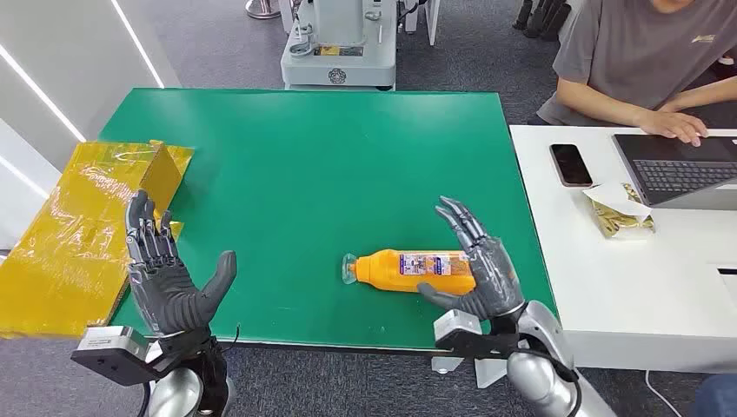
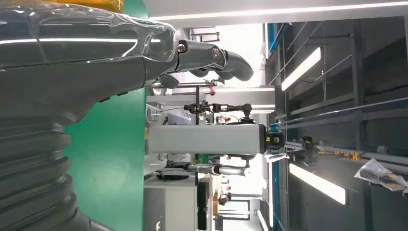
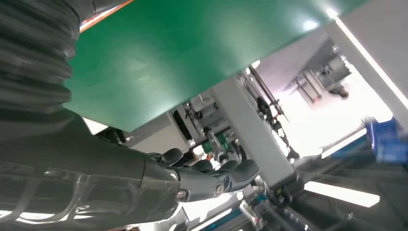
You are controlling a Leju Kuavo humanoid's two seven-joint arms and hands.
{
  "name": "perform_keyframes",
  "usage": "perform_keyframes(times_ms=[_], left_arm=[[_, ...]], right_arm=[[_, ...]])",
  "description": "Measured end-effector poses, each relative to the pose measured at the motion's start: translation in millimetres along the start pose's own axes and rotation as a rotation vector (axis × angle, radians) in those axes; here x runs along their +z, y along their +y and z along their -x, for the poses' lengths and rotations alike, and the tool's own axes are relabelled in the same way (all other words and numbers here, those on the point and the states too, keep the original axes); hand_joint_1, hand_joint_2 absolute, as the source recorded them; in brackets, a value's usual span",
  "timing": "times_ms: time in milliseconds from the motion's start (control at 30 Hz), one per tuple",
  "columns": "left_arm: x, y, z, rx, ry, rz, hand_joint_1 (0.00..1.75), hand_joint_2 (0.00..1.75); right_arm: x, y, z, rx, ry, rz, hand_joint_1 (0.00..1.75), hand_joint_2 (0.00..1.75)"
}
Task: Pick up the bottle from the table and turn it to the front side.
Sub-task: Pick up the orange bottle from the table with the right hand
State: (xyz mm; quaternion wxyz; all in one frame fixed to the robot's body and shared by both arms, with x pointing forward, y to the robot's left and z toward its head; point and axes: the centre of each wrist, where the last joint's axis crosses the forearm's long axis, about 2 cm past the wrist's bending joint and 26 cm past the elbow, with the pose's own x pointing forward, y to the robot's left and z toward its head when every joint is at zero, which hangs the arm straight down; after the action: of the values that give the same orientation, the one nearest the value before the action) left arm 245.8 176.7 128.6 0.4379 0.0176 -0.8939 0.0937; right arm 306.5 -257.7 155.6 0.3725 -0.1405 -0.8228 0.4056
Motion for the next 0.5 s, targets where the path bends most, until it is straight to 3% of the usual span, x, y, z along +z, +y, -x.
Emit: perform_keyframes(times_ms=[67,267,500], left_arm=[[0,0,0,0.002,0.001,-0.002,0.00,1.75],[0,2,1,0.018,0.006,-0.013,0.00,1.75],[0,3,1,0.027,0.005,0.000,0.00,1.75]], right_arm=[[-4,-11,8,0.007,0.007,-0.025,0.00,1.75],[-40,-83,52,0.042,0.006,-0.225,0.00,1.75],[-99,-132,60,0.085,-0.077,-0.417,0.00,1.75]])
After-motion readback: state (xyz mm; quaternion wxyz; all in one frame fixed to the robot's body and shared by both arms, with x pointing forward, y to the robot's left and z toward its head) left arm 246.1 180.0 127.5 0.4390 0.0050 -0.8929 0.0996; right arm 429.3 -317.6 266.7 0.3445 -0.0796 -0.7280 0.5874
